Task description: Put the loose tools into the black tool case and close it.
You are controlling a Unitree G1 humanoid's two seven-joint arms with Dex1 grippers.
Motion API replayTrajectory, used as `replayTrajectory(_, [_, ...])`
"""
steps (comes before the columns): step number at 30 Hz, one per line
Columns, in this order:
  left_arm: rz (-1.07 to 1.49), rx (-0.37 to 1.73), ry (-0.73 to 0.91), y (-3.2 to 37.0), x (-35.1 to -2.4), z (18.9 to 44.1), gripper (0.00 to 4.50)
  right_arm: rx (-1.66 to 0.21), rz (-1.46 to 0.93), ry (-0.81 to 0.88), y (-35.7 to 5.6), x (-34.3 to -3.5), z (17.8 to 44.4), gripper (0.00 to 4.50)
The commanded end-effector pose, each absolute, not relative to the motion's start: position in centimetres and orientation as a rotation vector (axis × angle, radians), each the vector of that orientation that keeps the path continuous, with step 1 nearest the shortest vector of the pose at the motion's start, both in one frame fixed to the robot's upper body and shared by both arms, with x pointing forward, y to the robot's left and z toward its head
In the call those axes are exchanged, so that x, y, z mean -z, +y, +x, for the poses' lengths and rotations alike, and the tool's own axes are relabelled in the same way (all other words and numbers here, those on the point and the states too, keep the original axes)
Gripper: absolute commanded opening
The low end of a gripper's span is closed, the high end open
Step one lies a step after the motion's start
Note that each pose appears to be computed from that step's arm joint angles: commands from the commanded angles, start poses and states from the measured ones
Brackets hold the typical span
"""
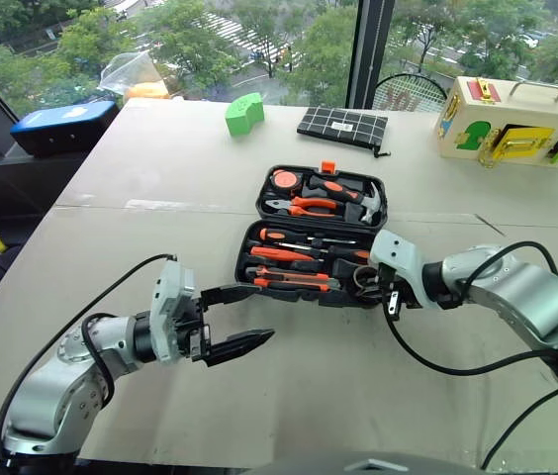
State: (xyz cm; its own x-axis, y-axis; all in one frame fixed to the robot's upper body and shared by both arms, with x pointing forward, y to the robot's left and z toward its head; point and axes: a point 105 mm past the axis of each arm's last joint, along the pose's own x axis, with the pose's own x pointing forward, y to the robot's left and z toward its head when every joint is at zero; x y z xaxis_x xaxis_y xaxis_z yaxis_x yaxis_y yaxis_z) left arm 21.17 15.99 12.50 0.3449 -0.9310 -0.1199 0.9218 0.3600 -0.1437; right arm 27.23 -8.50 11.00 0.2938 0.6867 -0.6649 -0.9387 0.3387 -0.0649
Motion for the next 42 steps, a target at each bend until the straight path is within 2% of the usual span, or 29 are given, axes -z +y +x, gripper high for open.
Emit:
replayTrajectory(1, [-0.036,1.208,0.154,16.0,-12.9,21.4,4.50,-1.151,-0.511,0.634,-8.7,-10.1,26.9,0.03])
replayTrajectory(3, [-0.036,1.210,0.153,16.0,-12.9,21.4,4.50,-1.158,-0.509,0.634,-8.7,-10.2,26.8,1.00])
replayTrajectory(4, [-0.036,1.211,0.153,16.0,-12.8,21.4,4.50,-1.163,-0.508,0.629,-8.6,-10.3,26.7,1.15])
replayTrajectory(10, [-0.037,1.213,0.153,15.9,-13.0,20.7,4.50,-1.178,-0.468,0.559,-8.0,-12.3,26.7,4.05])
replayTrajectory(15, [-0.041,1.218,0.147,15.4,-13.7,20.4,4.50,-1.236,-0.457,0.553,-7.8,-13.1,25.7,4.05])
replayTrajectory(22, [-0.042,1.225,0.132,14.6,-15.3,20.3,4.50,-1.286,-0.464,0.585,-7.4,-12.3,25.0,4.05])
replayTrajectory(29, [-0.087,1.166,0.128,14.3,-16.4,20.6,4.50,-1.292,-0.470,0.550,-7.5,-13.1,25.2,4.05])
replayTrajectory(32, [-0.188,1.030,0.091,14.9,-16.7,23.6,4.50,-1.283,-0.431,0.425,-7.7,-15.3,25.8,4.05])
replayTrajectory(33, [-0.204,0.940,0.071,15.3,-16.8,25.5,4.50,-1.211,-0.416,0.330,-7.8,-16.6,27.2,4.05])
replayTrajectory(35, [-0.219,0.824,0.053,16.0,-16.8,27.6,4.50,-1.101,-0.393,0.219,-8.0,-18.1,29.1,4.05])
replayTrajectory(36, [-0.192,0.721,0.080,16.7,-16.4,29.4,4.50,-1.040,-0.286,0.206,-8.3,-18.9,30.5,4.05])
replayTrajectory(37, [-0.186,0.639,0.114,17.4,-15.9,31.0,4.50,-0.976,-0.232,0.184,-8.7,-19.5,31.8,4.29])
replayTrajectory(39, [-0.203,0.548,0.166,18.3,-15.4,32.9,4.50,-0.939,-0.210,0.166,-8.9,-19.8,32.8,4.29])
replayTrajectory(42, [-0.214,0.466,0.203,19.3,-14.8,35.8,4.50,-0.735,-0.195,0.172,-9.8,-19.4,36.0,4.29])
